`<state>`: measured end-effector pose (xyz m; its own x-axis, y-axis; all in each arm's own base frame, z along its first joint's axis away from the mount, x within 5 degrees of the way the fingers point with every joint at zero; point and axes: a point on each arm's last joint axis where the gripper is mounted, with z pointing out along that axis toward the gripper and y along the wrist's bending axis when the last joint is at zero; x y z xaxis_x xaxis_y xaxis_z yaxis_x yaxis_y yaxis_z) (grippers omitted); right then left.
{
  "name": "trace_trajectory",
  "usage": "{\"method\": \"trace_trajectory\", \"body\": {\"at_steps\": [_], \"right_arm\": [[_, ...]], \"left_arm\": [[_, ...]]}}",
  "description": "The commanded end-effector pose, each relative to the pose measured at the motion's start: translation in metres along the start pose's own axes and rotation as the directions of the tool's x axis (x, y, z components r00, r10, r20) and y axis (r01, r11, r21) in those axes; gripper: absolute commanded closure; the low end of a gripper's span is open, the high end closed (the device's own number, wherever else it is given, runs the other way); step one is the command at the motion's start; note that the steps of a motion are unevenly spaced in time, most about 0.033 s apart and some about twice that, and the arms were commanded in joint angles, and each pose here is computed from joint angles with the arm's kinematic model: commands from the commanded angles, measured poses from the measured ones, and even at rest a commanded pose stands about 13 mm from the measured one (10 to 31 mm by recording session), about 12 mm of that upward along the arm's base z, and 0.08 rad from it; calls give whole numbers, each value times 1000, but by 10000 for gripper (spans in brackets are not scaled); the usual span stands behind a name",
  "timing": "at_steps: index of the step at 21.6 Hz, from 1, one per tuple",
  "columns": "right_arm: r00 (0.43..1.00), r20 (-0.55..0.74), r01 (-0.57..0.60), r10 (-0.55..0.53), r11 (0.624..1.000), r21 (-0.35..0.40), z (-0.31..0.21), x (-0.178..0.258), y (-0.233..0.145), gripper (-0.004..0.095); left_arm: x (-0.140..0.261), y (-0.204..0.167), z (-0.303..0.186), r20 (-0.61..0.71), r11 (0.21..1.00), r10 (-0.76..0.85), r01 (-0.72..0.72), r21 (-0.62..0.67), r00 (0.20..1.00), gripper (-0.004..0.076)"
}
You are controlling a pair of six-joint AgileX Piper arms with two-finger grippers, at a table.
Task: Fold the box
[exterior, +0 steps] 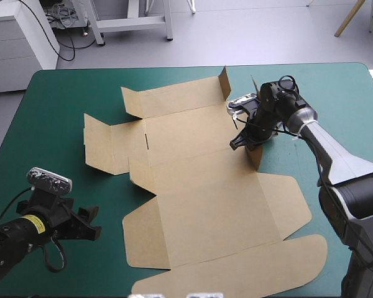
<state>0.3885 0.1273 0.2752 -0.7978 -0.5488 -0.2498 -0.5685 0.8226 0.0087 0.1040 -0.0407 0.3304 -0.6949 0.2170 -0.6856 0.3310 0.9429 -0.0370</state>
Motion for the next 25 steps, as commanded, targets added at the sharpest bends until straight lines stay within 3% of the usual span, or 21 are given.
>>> {"method": "trace_trajectory", "body": {"at_steps": [1,5,7,9,13,15,17,25], "right_arm": [[984,120,123,-129,991,57,-40,-7,-1,918],[920,213,302,-328,942,149,-49,-20,-3,918],[860,225,418,-458,885,204,-47,-25,-5,918],[762,265,529,-591,804,272,-45,-34,-5,918],[555,358,701,-751,654,286,-33,-46,7,927],[409,377,783,-831,532,323,-30,-50,13,927],[320,379,817,-868,456,355,-29,-51,15,927],[348,422,819,-837,491,298,-5,-56,15,926]], "left_arm": [[-10,-1,-6,77,1000,2,-2,1,997,302],[-10,0,-6,77,1000,9,-9,-9,997,302],[-10,0,-6,77,1000,9,-9,-9,997,302],[-10,0,-6,77,1000,11,-10,-11,997,305],[-10,1,-6,78,1000,15,-14,-18,997,304],[-10,2,-6,73,999,21,-19,-27,997,304],[-9,2,-6,71,999,20,-18,-28,997,304],[-10,2,-6,71,999,24,-21,-34,997,304]]}}
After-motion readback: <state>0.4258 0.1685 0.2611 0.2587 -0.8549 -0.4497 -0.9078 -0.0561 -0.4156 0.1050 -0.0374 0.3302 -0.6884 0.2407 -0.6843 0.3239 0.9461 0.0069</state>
